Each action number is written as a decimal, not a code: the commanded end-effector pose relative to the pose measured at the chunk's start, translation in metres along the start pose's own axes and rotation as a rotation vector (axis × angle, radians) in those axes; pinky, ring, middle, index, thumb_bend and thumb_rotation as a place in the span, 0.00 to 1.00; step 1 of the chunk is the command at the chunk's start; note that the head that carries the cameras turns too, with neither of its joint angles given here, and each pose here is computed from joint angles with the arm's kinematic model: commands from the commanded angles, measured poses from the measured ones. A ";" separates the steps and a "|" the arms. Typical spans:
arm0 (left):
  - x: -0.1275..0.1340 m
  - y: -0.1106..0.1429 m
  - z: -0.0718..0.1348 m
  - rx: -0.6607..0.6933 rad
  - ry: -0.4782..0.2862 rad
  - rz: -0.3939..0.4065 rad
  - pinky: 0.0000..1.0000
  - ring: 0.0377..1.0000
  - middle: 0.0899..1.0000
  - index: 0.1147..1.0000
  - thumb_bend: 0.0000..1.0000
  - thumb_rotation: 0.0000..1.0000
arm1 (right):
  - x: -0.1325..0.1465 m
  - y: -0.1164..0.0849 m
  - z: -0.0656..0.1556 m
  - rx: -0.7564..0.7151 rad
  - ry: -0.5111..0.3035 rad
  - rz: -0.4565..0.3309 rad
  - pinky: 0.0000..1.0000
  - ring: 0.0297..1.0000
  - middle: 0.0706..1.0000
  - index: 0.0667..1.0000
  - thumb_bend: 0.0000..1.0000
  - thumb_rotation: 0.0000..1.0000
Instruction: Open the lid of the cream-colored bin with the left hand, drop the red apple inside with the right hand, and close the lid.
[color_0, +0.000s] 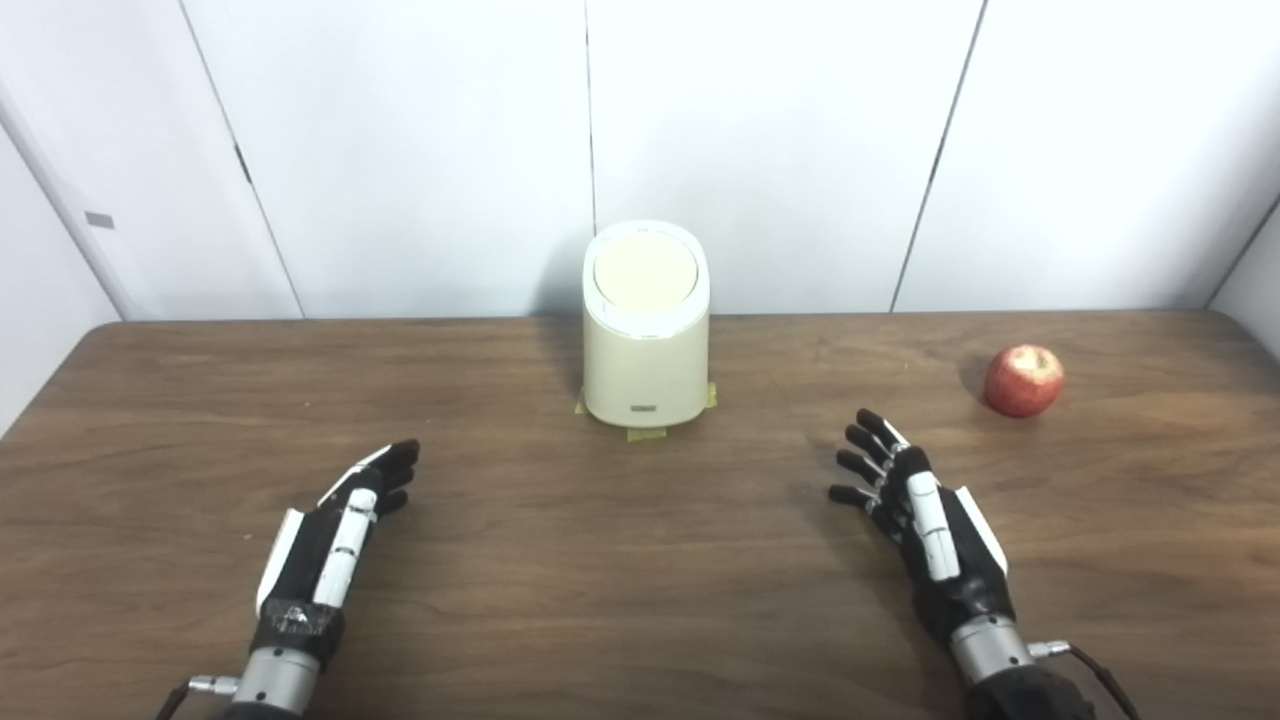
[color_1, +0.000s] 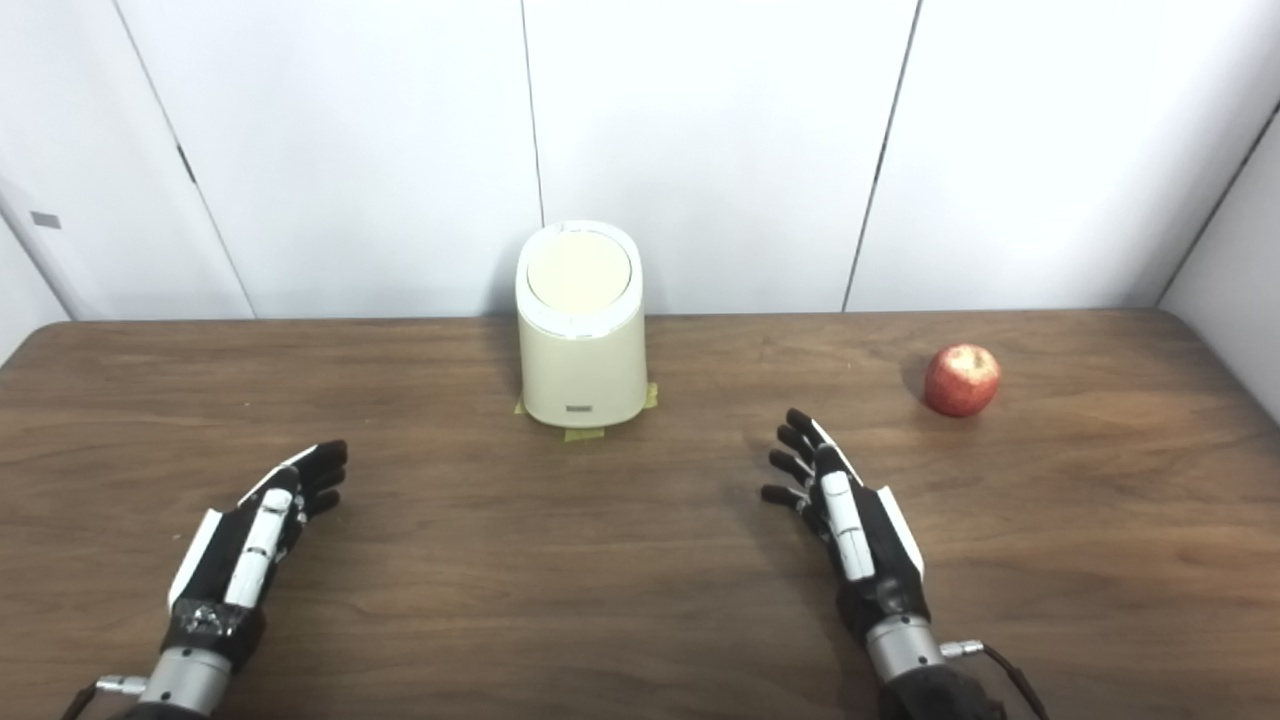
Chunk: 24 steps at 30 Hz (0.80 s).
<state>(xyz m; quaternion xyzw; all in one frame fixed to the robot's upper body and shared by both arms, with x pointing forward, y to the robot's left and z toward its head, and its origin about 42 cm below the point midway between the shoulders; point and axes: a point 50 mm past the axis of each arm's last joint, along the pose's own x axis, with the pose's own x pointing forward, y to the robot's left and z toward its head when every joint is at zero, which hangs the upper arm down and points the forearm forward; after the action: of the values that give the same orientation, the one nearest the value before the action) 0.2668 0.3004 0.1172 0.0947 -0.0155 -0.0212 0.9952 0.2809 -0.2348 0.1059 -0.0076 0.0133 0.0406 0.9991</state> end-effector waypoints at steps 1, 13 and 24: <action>-0.001 0.001 0.004 0.027 0.004 -0.010 0.87 0.88 0.88 0.84 0.42 0.97 | -0.008 0.003 -0.013 0.006 0.078 0.012 0.74 0.88 0.91 0.91 0.53 1.00; -0.001 -0.001 -0.002 -0.008 -0.003 0.014 0.87 0.86 0.86 0.86 0.43 0.92 | -0.009 0.002 -0.017 0.042 0.073 -0.021 0.71 0.86 0.90 0.90 0.55 1.00; 0.000 -0.012 -0.003 -0.093 -0.026 0.078 0.89 0.88 0.89 0.90 0.48 0.86 | -0.009 -0.006 -0.008 0.136 0.018 -0.044 0.76 0.88 0.91 0.93 0.60 0.98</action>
<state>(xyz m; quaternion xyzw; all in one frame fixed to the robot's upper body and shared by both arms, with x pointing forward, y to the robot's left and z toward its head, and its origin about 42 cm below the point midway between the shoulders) 0.2693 0.2959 0.1170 0.0585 -0.0309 0.0105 0.9978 0.2793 -0.2423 0.1063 0.0399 0.0066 0.0182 0.9990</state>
